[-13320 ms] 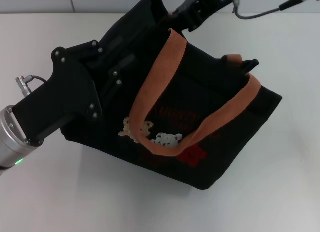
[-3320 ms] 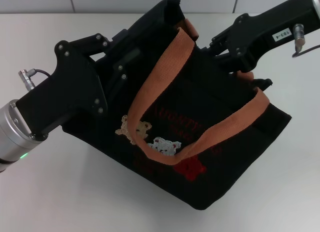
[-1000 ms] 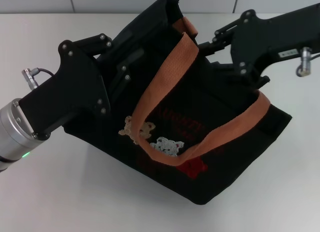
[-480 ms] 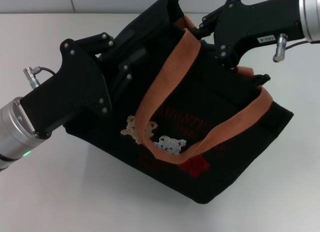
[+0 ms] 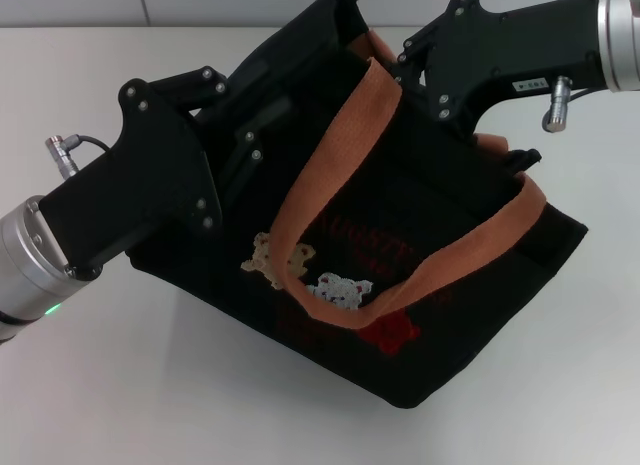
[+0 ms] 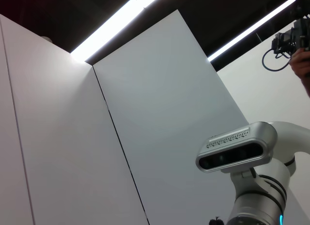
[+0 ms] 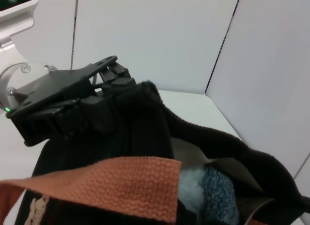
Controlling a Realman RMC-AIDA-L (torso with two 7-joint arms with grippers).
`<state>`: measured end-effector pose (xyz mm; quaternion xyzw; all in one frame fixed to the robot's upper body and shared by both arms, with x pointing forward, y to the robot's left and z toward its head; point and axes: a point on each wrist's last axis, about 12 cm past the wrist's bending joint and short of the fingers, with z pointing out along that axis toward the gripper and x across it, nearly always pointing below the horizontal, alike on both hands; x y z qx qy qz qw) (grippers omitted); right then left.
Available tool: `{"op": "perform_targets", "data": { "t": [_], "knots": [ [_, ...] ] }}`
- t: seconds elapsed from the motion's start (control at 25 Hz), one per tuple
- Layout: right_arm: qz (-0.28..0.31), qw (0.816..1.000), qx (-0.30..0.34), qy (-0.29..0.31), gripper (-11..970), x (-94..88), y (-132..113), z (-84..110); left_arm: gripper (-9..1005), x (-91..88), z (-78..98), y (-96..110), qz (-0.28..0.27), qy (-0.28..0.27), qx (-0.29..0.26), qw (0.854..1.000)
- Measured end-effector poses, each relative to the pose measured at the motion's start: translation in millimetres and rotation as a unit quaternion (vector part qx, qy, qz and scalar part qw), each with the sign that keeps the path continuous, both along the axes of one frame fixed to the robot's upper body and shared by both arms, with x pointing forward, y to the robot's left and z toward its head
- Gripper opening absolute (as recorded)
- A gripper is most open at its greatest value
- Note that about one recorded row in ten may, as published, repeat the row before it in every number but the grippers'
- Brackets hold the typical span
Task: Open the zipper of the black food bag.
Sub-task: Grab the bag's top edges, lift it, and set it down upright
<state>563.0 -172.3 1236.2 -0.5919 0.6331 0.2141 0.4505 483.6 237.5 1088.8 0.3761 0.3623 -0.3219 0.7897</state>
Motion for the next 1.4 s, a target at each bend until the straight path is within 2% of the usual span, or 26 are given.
{"op": "perform_targets", "data": {
  "t": [0.24, 0.44, 0.56, 0.68, 0.8, 1.0, 1.2, 1.4],
  "knots": [
    [-0.002, 1.0, -0.001, -0.009, 25, -3.3, -4, 5.3, 191, -1.1, -0.6, 1, 0.002, 0.0, 0.0, 1.0],
    [-0.009, 1.0, 0.002, 0.014, 58, -4.4, -21, 19.4, 191, -1.6, -0.6, 1, 0.001, 0.001, -0.001, 1.0],
    [-0.018, 0.999, 0.003, 0.044, 78, 2.1, -33, 28.7, 191, -1.7, -0.2, 2, -0.004, 0.001, 0.001, 1.0],
    [-0.017, 0.994, 0.005, 0.105, 98, 14.5, -48, 35.9, 191, -0.8, 0.8, 2, -0.009, 0.001, 0.002, 1.0],
    [-0.011, 0.991, 0.006, 0.134, 118, 20.7, -53, 35.5, 191, 0.2, 1.6, 1, -0.011, 0.001, 0.002, 1.0],
    [0.021, 0.991, -0.003, 0.133, 151, 25.9, -48, 29.0, 191, 0.8, 2.0, 0, -0.014, 0.002, 0.001, 1.0],
    [0.055, 0.992, -0.022, 0.114, 178, 29.6, -27, 28.3, 191, 0.8, 2.0, -1, -0.015, 0.003, -0.002, 1.0],
    [0.08, 0.989, -0.042, 0.12, 189, 33.4, -11, 21.9, 191, 0.7, 1.8, -1, -0.015, 0.003, -0.002, 1.0]
  ]
}}
